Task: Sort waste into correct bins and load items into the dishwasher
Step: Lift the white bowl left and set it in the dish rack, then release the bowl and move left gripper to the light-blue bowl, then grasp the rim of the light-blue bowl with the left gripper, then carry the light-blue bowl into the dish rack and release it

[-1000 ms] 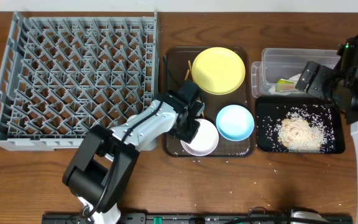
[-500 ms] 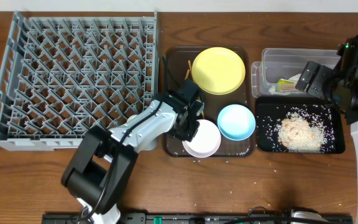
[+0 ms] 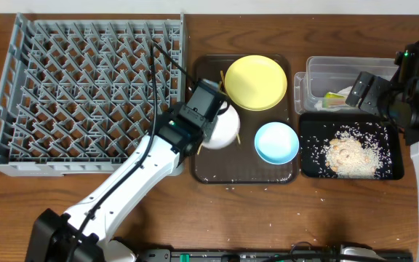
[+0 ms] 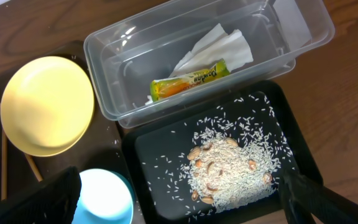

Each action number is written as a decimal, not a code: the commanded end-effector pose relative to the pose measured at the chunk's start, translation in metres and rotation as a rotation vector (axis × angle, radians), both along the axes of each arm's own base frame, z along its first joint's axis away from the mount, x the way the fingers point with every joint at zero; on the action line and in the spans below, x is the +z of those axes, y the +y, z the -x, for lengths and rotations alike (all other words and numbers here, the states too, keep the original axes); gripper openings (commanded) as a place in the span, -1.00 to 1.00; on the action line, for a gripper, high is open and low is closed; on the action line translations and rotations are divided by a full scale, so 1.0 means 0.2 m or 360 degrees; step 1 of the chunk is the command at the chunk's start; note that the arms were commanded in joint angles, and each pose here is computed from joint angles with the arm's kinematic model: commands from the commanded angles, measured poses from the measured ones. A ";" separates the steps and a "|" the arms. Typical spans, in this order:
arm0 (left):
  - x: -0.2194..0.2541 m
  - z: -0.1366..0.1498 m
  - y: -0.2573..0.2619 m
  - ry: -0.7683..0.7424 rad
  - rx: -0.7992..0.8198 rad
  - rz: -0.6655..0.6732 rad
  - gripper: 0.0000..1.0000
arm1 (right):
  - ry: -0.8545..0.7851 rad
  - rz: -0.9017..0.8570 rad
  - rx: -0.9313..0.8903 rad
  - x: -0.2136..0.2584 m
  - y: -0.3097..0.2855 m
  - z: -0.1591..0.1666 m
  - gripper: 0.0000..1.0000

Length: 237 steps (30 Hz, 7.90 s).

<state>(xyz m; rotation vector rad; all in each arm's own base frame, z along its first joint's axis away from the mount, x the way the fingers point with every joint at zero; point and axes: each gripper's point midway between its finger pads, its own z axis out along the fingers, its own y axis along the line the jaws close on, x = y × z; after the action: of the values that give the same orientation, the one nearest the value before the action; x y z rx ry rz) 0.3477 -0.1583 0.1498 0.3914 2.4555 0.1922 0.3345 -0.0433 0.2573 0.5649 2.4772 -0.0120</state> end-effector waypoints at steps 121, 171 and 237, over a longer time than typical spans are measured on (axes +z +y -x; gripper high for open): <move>-0.53 0.09 -0.88 0.0777 0.0043 0.0768 0.40 | 0.0005 0.0014 -0.0052 0.00 -0.03 0.00 0.99; 0.09 -0.40 -0.08 -0.0306 0.0352 -0.0153 -0.85 | 0.0005 0.0014 -0.0050 0.00 -0.03 0.00 0.99; 0.01 -0.61 0.65 -0.0510 0.0878 -0.1392 -0.29 | 0.0005 0.0014 -0.0049 0.00 -0.03 0.00 0.98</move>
<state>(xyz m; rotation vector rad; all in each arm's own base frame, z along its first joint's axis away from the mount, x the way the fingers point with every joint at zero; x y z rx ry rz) 0.4713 -0.0277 0.1583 0.0005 1.9843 1.4388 0.3345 -0.0439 0.2574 0.5662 2.4761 -0.0167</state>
